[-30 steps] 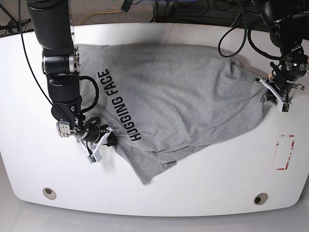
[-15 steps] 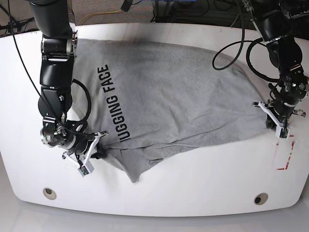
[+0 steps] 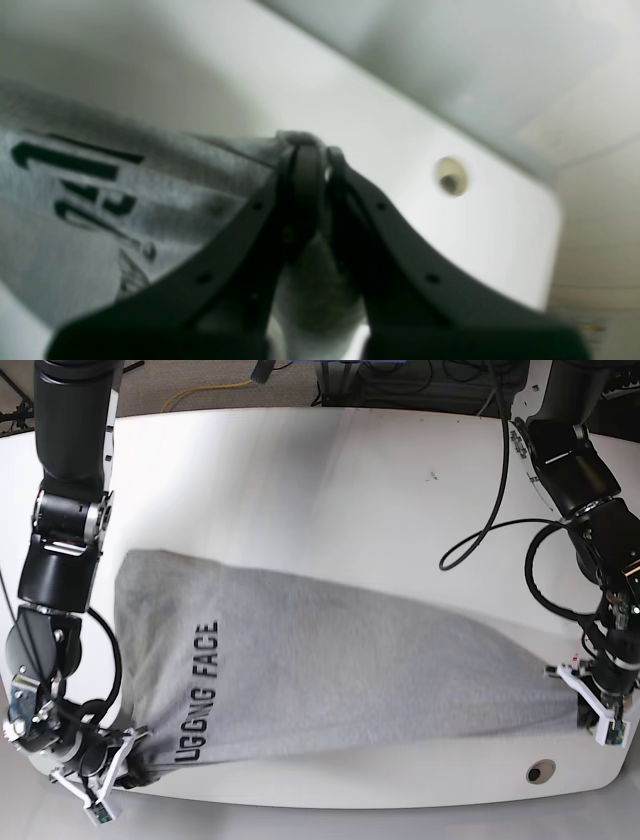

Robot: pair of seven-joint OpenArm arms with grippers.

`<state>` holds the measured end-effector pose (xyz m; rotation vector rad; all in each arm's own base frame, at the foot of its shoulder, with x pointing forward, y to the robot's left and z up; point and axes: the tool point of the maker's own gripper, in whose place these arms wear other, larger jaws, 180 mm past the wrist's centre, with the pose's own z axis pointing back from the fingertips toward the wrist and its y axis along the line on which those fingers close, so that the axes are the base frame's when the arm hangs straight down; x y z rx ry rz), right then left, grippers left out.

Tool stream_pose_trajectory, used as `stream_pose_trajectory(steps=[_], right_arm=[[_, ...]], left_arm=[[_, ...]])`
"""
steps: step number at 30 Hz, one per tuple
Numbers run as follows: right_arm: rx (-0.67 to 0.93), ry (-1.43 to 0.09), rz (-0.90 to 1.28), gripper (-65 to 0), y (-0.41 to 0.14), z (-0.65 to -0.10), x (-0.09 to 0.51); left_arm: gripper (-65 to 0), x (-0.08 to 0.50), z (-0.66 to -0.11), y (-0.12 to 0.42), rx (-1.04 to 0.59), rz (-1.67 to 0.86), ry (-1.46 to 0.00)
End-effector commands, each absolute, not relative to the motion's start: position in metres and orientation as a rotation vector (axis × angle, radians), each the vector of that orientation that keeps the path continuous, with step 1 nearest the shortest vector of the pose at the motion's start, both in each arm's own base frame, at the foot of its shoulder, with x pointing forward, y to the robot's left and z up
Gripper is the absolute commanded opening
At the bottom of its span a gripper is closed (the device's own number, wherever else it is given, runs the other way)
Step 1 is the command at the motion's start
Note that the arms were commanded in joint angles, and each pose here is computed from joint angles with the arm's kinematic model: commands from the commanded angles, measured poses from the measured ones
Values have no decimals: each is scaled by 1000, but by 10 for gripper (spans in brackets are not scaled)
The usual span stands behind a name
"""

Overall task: Fold the T-shirt properly
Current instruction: 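Lift the shirt with both grippers and flip it over, laying it flat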

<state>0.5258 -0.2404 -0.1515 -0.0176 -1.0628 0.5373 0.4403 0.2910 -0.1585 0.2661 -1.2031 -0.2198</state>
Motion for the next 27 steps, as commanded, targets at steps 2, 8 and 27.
stream_pose_trajectory(steps=[2, 8, 27], right_arm=[[-106, -1185, 527, -650, -257, -73, 534], [-266, -1260, 561, -650, -263, -1, 516], [-274, -1066, 515, -650, -267, -159, 410]], left_arm=[[-646, 449, -89, 296, 332, -210, -1353], [-646, 449, -32, 309, 396, -185, -1420], [-646, 392, -153, 291, 419, -371, -1159]])
